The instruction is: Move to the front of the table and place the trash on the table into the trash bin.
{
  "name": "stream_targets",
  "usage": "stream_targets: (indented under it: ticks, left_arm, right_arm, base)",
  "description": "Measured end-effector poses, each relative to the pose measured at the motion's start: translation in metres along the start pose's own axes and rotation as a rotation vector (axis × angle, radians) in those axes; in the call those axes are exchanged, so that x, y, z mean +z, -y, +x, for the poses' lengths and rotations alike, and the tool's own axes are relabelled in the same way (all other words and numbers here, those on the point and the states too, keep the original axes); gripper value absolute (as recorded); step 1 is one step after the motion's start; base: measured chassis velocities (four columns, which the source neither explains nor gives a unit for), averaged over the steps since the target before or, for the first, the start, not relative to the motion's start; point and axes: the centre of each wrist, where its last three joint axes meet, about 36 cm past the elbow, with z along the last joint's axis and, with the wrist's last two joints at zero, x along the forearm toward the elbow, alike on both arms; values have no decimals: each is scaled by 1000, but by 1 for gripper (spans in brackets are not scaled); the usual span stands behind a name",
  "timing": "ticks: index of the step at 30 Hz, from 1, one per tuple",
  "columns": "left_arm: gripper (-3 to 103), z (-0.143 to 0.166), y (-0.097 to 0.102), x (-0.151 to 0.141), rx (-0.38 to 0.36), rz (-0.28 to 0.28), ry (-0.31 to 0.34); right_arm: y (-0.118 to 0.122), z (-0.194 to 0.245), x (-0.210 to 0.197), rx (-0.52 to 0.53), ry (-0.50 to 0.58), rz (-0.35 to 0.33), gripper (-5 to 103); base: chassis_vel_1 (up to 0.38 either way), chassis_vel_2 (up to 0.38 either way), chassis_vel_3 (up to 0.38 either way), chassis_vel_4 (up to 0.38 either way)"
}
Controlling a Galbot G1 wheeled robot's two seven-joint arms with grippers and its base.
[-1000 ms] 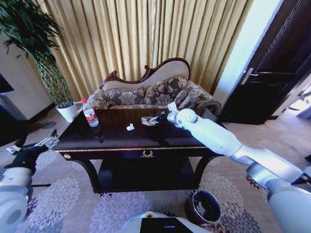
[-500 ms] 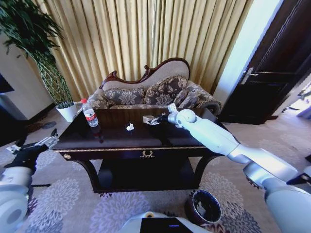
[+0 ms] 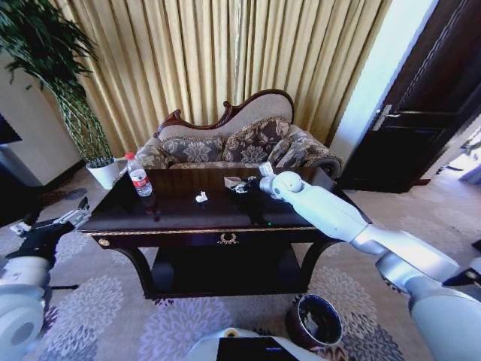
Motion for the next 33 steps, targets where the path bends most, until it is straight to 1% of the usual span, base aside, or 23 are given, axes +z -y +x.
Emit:
stream_targets:
  ticks: [1, 5, 7, 11, 13, 14, 15, 30, 33]
  left_arm:
    - [100, 0, 0, 0, 0, 0, 0]
    - [100, 0, 0, 1, 0, -1, -2]
    - [100, 0, 0, 1, 1, -1, -2]
    - [100, -1, 2, 1, 8, 2, -4]
    - [100, -1, 2, 2, 9, 2, -4]
    - [100, -1, 3, 2, 10, 3, -5]
    - [100, -1, 3, 2, 10, 3, -5]
    - [100, -1, 3, 2, 9, 4, -6]
    - [100, -1, 3, 2, 10, 3, -5]
  right_arm:
    - [0, 0, 0, 0, 0, 0, 52]
    - [0, -1, 4, 8, -1, -2, 30]
    - [0, -1, 4, 9, 0, -3, 30]
    - [2, 0, 4, 13, 4, -8, 9]
    - [3, 1, 4, 13, 5, -9, 9]
    - [3, 1, 4, 13, 6, -10, 4]
    - [3, 1, 4, 14, 7, -11, 2]
    - [3, 3, 3, 12, 18, -16, 1]
    - [2, 8, 1, 24, 36, -21, 1]
  base:
    - [0, 0, 0, 0]
    - [0, 0, 0, 0]
    - [0, 0, 0, 0]
    - [0, 0, 0, 0]
    - [0, 0, 0, 0]
    - [0, 0, 0, 0]
    - [0, 0, 0, 0]
    - [0, 0, 0, 0]
    - [0, 0, 0, 0]
